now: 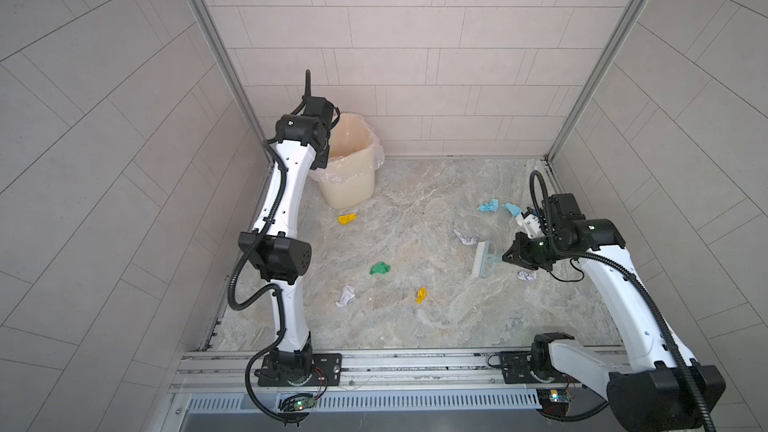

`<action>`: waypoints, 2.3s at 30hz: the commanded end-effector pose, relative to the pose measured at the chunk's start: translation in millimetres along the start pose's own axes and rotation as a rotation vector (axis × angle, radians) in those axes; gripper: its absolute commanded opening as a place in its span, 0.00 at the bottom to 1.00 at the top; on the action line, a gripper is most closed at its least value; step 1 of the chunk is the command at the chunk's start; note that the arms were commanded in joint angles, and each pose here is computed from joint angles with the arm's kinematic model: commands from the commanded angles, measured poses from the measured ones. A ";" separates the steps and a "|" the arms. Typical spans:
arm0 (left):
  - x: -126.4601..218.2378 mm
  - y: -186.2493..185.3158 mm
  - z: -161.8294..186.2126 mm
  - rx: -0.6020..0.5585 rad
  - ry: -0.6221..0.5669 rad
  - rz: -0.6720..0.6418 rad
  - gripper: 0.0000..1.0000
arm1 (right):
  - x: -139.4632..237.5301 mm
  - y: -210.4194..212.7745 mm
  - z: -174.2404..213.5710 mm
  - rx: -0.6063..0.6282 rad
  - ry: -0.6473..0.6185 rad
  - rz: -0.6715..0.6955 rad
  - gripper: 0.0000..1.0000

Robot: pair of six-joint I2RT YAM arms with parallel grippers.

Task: Sweep away the paper scraps from the table
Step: 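Tip the dustpan over the bin with the left gripper to empty the tissue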

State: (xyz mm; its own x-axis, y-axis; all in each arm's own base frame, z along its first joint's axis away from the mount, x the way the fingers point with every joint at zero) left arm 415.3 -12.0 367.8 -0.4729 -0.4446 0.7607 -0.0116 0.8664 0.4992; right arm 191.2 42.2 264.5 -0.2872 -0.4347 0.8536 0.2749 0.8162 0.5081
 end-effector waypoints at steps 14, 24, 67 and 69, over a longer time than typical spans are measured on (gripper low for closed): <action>-2.6 -21.8 -32.7 -0.462 0.036 -0.544 0.00 | -1.5 13.8 0.5 0.007 0.034 0.020 0.00; 1.9 -29.9 -65.8 -0.629 0.045 -0.838 0.00 | -2.4 13.5 3.6 0.012 0.043 0.022 0.00; 59.0 -18.0 -30.3 -0.640 -0.163 -0.664 0.00 | -1.6 16.7 0.7 0.046 0.030 0.002 0.00; 65.3 -20.6 -21.4 -0.618 -0.197 -0.578 0.00 | 0.7 18.1 -0.3 0.056 0.024 0.003 0.00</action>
State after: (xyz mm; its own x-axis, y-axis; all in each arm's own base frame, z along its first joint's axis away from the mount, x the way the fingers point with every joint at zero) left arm 438.6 -63.8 405.1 -0.6482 -0.7493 0.1357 0.1693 0.0319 0.9851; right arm 197.4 56.9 262.1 -0.2316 -0.4439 0.8656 0.2582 0.8299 0.4946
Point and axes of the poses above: each gripper's point midway between its finger pads, its own x axis back along the fingers, its own y axis along the line the jaws close on, z = x × y, the point moved 8 cm from there along x, back along the fingers, and after that the axes turned 8 degrees about -x, right-handed, at the moved point
